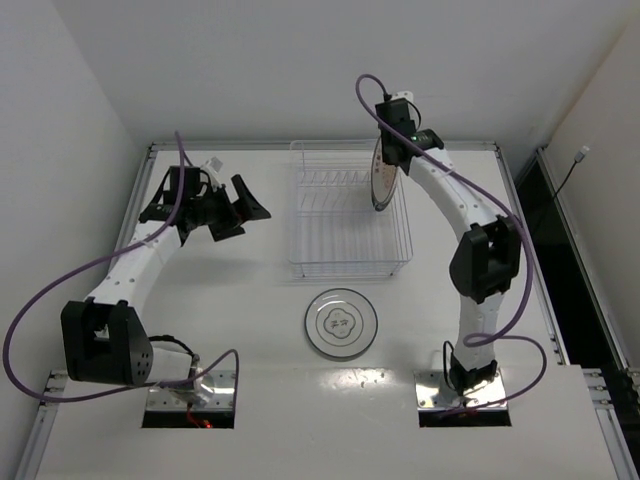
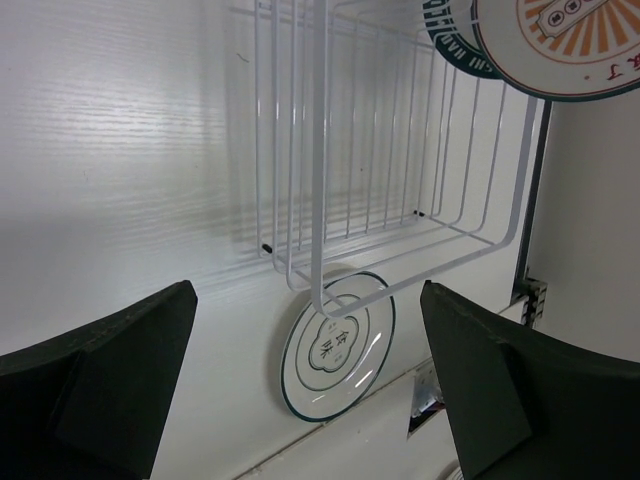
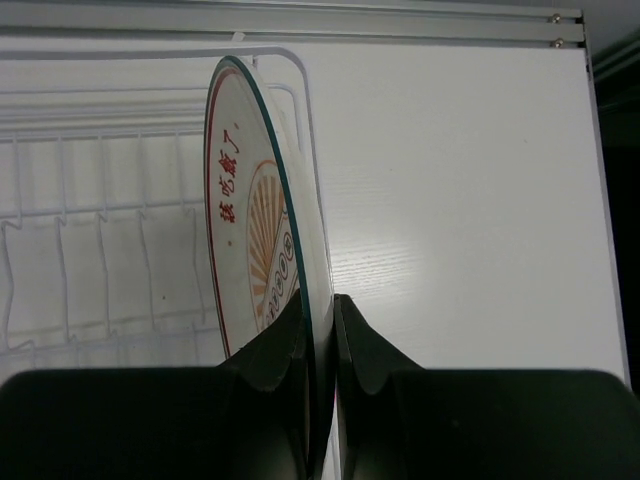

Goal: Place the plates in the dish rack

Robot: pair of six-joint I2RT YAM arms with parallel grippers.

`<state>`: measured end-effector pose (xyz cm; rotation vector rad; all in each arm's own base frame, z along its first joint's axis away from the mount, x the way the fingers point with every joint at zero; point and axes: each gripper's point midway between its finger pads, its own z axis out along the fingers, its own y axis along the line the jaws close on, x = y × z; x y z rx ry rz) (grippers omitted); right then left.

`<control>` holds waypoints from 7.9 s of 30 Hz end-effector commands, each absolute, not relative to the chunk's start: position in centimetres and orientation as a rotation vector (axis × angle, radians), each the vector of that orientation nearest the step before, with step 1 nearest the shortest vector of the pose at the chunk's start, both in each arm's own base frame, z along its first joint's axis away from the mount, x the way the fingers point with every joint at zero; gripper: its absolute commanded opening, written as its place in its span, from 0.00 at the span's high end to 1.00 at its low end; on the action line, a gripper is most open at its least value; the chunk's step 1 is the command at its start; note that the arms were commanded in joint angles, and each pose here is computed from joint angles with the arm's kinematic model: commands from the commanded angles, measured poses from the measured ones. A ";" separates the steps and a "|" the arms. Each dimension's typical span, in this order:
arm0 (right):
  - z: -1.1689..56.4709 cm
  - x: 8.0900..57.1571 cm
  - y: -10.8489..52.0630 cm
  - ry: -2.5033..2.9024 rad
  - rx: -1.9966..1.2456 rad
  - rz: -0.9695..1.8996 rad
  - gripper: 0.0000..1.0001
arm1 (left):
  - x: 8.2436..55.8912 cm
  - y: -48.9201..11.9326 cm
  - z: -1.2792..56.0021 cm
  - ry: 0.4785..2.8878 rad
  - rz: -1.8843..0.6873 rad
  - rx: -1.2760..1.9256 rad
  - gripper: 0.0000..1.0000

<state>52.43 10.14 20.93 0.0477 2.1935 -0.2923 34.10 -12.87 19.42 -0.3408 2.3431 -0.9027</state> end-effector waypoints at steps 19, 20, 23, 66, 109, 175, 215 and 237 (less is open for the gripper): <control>23.1 51.8 17.2 2.147 -0.018 -0.273 0.34 | 29.0 -15.6 12.8 2.326 -1.229 -0.488 0.00; 23.9 51.3 17.1 2.145 -0.010 -0.255 0.29 | 28.6 -15.7 12.2 2.318 -1.243 -0.517 0.00; 26.5 49.3 16.8 2.141 0.025 -0.188 0.14 | 26.9 -16.8 10.2 2.320 -1.298 -0.573 0.00; 34.7 29.0 11.5 2.027 0.015 0.291 0.01 | 18.9 -30.3 22.0 2.351 -1.257 -0.077 1.00; 23.5 24.1 19.1 2.226 -0.215 0.874 0.27 | 16.5 -22.8 3.5 2.675 -1.077 -0.584 0.36; 23.4 25.3 17.9 2.260 -0.197 0.830 0.27 | 15.9 -19.9 6.0 2.672 -1.084 -0.569 1.00; 17.7 20.1 20.5 2.313 -0.156 1.337 0.27 | 19.9 -22.9 22.3 2.312 -1.294 -0.316 1.00; 17.8 21.1 22.3 2.226 -0.091 1.521 0.52 | 20.2 -25.1 26.6 2.154 -1.541 -0.260 1.00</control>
